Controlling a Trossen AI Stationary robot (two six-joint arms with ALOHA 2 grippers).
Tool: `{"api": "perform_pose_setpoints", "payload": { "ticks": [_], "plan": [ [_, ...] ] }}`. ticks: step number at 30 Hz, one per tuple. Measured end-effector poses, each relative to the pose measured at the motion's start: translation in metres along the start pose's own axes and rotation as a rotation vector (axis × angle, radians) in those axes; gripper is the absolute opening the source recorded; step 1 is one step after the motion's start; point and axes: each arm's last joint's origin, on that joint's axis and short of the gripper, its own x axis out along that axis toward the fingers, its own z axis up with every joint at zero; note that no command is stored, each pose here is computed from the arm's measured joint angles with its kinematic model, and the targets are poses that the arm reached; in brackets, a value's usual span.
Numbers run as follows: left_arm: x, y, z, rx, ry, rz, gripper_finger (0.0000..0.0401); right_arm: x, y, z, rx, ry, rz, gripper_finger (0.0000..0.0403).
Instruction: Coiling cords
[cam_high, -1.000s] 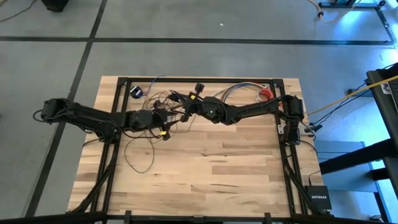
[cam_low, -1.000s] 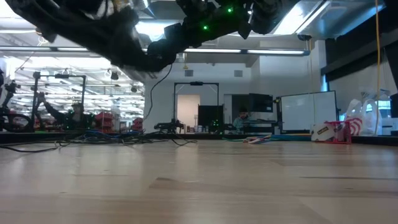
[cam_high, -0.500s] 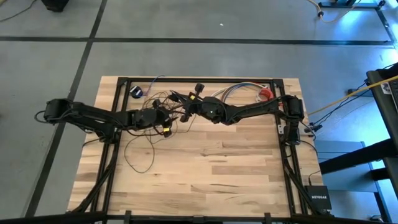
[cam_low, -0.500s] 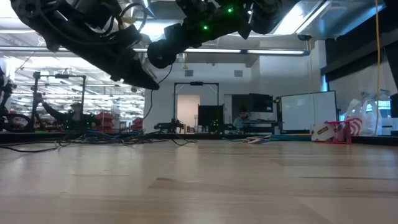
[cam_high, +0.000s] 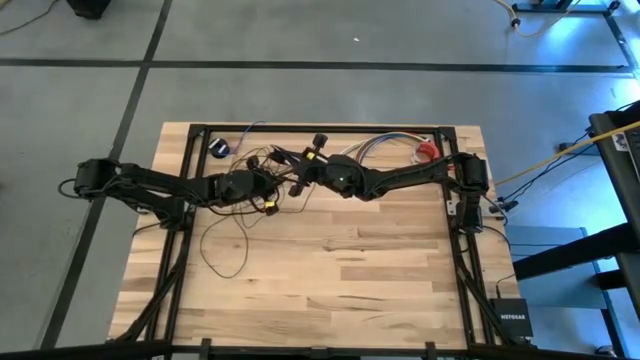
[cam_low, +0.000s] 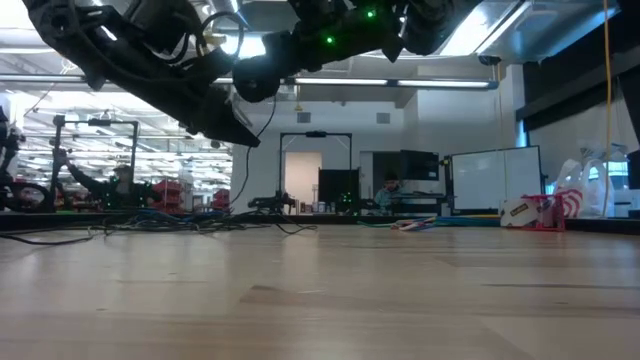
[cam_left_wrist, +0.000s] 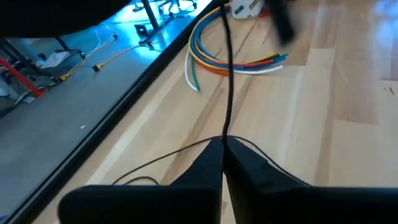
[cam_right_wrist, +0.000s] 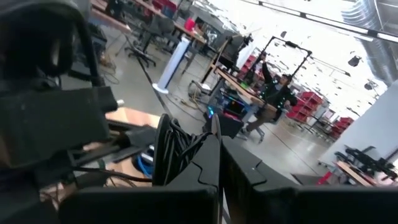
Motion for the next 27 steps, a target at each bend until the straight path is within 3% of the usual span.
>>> {"api": "perform_pose_setpoints", "payload": {
  "ticks": [4,12,16,27],
  "plan": [
    [0.001,0.001,0.0,0.026,-0.003,0.025,0.0005,0.0,0.001,0.001,0.021,-0.013,0.015,0.001],
    [-0.003,0.023,-0.001,0.12,0.068,0.289,0.0005,-0.011,0.014,0.014,-0.042,-0.012,0.026,0.001],
    [-0.017,0.031,0.01,0.117,0.014,0.317,0.0002,-0.014,0.018,0.014,-0.117,0.051,-0.015,0.001],
    [-0.063,0.049,0.028,0.039,-0.125,0.31,0.0004,-0.013,0.019,0.006,-0.217,0.118,0.021,0.001]
  ]
}}
